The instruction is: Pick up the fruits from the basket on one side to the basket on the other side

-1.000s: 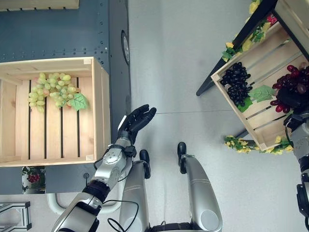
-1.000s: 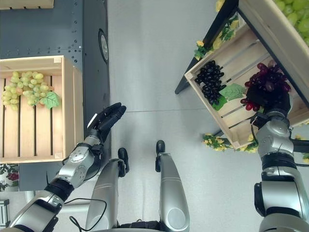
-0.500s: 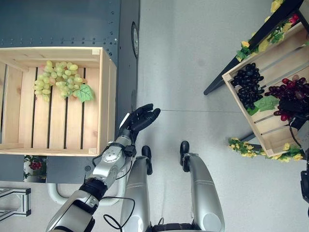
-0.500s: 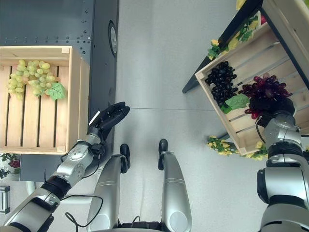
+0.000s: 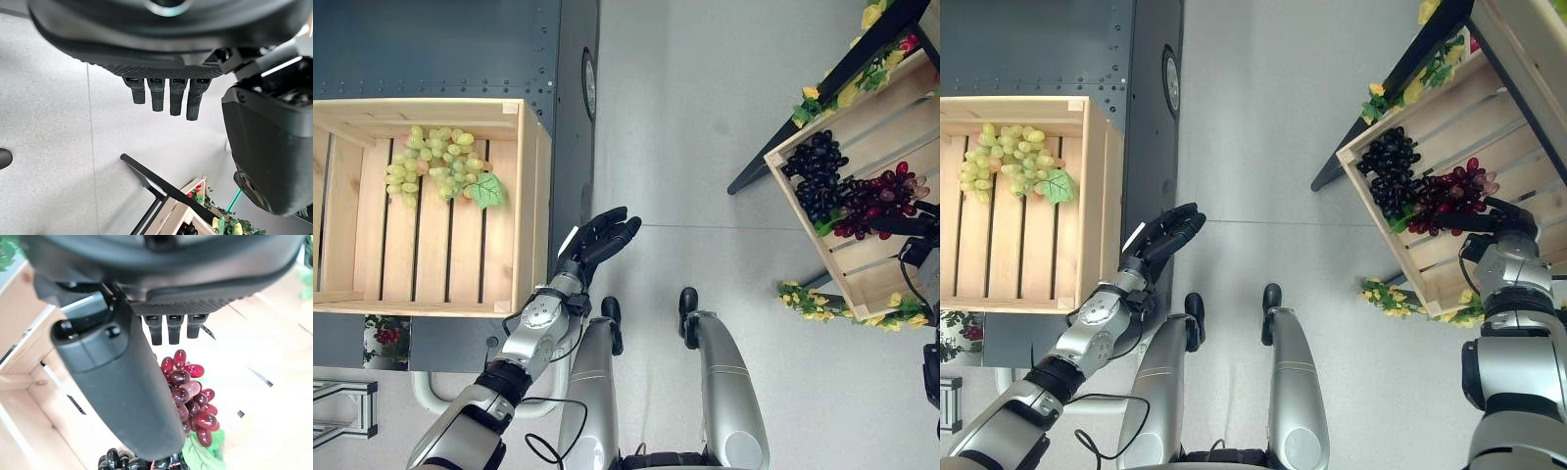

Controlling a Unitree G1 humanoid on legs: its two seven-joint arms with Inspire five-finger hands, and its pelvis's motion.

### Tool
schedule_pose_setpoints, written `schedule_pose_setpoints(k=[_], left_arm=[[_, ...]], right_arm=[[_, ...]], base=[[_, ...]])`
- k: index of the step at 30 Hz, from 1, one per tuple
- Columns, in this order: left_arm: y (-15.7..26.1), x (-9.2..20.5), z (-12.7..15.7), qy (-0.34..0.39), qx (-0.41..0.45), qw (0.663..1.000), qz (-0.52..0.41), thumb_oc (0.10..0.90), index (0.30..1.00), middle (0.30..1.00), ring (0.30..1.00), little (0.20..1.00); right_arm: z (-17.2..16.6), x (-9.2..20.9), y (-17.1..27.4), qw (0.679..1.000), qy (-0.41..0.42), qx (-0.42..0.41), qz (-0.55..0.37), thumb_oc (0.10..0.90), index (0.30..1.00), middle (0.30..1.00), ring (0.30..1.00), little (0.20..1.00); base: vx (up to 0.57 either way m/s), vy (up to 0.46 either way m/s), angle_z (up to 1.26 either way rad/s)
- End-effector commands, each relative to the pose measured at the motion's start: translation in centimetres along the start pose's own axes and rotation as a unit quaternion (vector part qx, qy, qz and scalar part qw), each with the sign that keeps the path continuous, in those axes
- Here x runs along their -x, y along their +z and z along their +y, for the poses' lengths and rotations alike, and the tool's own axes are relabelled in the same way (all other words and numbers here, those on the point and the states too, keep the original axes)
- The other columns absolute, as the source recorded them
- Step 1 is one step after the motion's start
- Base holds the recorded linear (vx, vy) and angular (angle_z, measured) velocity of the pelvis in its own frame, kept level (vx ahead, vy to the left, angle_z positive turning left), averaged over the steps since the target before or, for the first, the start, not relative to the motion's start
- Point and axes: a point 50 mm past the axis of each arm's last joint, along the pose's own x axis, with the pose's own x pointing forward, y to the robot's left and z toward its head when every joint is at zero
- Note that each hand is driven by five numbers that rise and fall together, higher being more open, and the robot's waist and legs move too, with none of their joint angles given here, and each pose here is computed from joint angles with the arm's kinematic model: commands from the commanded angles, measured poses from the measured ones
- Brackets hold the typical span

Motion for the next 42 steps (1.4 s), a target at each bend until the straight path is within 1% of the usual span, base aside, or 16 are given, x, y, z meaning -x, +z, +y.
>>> schedule_pose_setpoints(k=[1, 6, 10, 14, 16, 19, 25, 28, 29, 31, 34, 37, 38, 40, 41, 42], left_arm=[[3.3, -0.2, -2.5, -0.062, 0.016, 0.993, -0.102, 0.800, 0.900, 0.900, 0.900, 0.900], [3.3, -0.2, -2.5, -0.055, 0.023, 0.992, -0.109, 0.800, 0.900, 0.900, 0.900, 0.900], [3.5, -0.2, -2.6, -0.045, 0.028, 0.991, -0.123, 0.800, 0.900, 0.900, 0.900, 0.900], [4.4, -0.1, -2.7, -0.033, 0.029, 0.988, -0.149, 0.800, 0.900, 0.900, 0.900, 0.900], [4.7, -0.1, -2.8, -0.031, 0.030, 0.986, -0.158, 0.800, 0.900, 0.900, 0.900, 0.900], [6.3, 0.1, -3.5, -0.023, 0.019, 0.979, -0.202, 0.800, 0.900, 0.900, 0.900, 0.900], [8.8, 0.5, -3.9, -0.028, 0.017, 0.962, -0.272, 0.800, 0.900, 0.900, 0.900, 0.900], [10.3, 1.0, -3.9, -0.041, 0.051, 0.946, -0.317, 0.800, 0.900, 0.900, 0.900, 0.900], [11.5, 1.5, -3.7, -0.036, 0.060, 0.932, -0.355, 0.800, 0.900, 0.900, 0.900, 0.900], [12.4, 1.9, -3.4, -0.021, 0.058, 0.921, -0.384, 0.800, 0.900, 0.900, 0.900, 0.900], [14.7, 3.1, -1.8, 0.053, 0.027, 0.892, -0.449, 0.800, 0.900, 0.900, 0.900, 0.900], [15.9, 3.4, -0.7, 0.103, -0.017, 0.875, -0.472, 0.800, 0.900, 0.900, 0.900, 0.900], [16.4, 3.5, 0.6, 0.157, -0.052, 0.864, -0.476, 0.800, 0.900, 0.900, 0.900, 0.900], [16.7, 3.6, 1.6, 0.198, -0.085, 0.851, -0.479, 0.800, 0.900, 0.900, 0.900, 0.900], [16.9, 3.7, 3.0, 0.257, -0.155, 0.828, -0.474, 0.800, 0.900, 0.900, 0.900, 0.900], [16.9, 3.7, 2.9, 0.257, -0.155, 0.827, -0.475, 0.800, 0.900, 0.900, 0.900, 0.900]], right_arm=[[-4.8, 0.4, 5.3, 0.992, -0.078, 0.033, -0.097, 0.800, 0.900, 0.900, 0.900, 0.900], [-1.8, 0.8, 5.9, 0.989, -0.014, 0.024, -0.146, 0.800, 0.900, 0.900, 0.900, 0.900], [1.5, 1.5, 4.8, 0.981, 0.026, 0.039, -0.188, 0.800, 0.900, 0.900, 0.900, 0.900], [6.4, 3.6, 1.9, 0.970, 0.073, 0.052, -0.224, 0.800, 0.900, 0.900, 0.900, 0.900], [7.6, 4.4, 0.9, 0.967, 0.095, 0.051, -0.231, 0.800, 0.900, 0.900, 0.900, 0.900], [10.5, 7.1, -1.6, 0.954, 0.148, 0.054, -0.256, 0.800, 0.900, 0.900, 0.900, 0.900], [12.5, 9.5, -3.7, 0.937, 0.201, 0.062, -0.278, 0.800, 0.900, 0.900, 0.900, 0.900], [13.4, 10.4, -4.4, 0.927, 0.233, 0.066, -0.286, 0.800, 0.900, 0.900, 0.900, 0.900], [13.8, 11.0, -4.8, 0.922, 0.247, 0.070, -0.289, 0.800, 0.900, 0.900, 0.900, 0.900], [14.1, 11.3, -5.0, 0.919, 0.253, 0.072, -0.293, 0.800, 0.900, 0.900, 0.900, 0.900], [14.5, 12.0, -5.8, 0.916, 0.265, 0.075, -0.290, 0.800, 0.900, 0.900, 0.900, 0.900], [14.6, 12.0, -6.1, 0.917, 0.268, 0.078, -0.287, 0.800, 0.900, 0.900, 0.900, 0.900], [14.5, 11.9, -6.2, 0.918, 0.268, 0.081, -0.281, 0.800, 0.900, 0.900, 0.900, 0.900], [14.5, 11.8, -6.2, 0.918, 0.268, 0.084, -0.280, 0.800, 0.900, 0.900, 0.900, 0.900], [14.3, 11.6, -6.4, 0.919, 0.268, 0.088, -0.275, 0.800, 0.900, 0.900, 0.900, 0.900], [14.3, 11.6, -6.4, 0.919, 0.268, 0.087, -0.276, 0.800, 0.900, 0.900, 0.900, 0.900]], base=[[0.00, 0.000, 0.00], [0.03, 0.052, -0.02], [0.04, 0.059, -0.10], [0.04, 0.051, -0.03], [0.03, 0.049, 0.03], [-0.01, 0.055, 0.00], [0.00, 0.059, 0.00], [0.01, 0.049, 0.02], [0.00, 0.000, 0.00], [0.00, 0.017, 0.04], [0.00, 0.006, 0.12], [0.00, 0.001, 0.24], [-0.01, 0.003, 0.23], [0.00, 0.010, 0.13], [0.00, 0.010, 0.17], [0.01, 0.016, 0.24]])
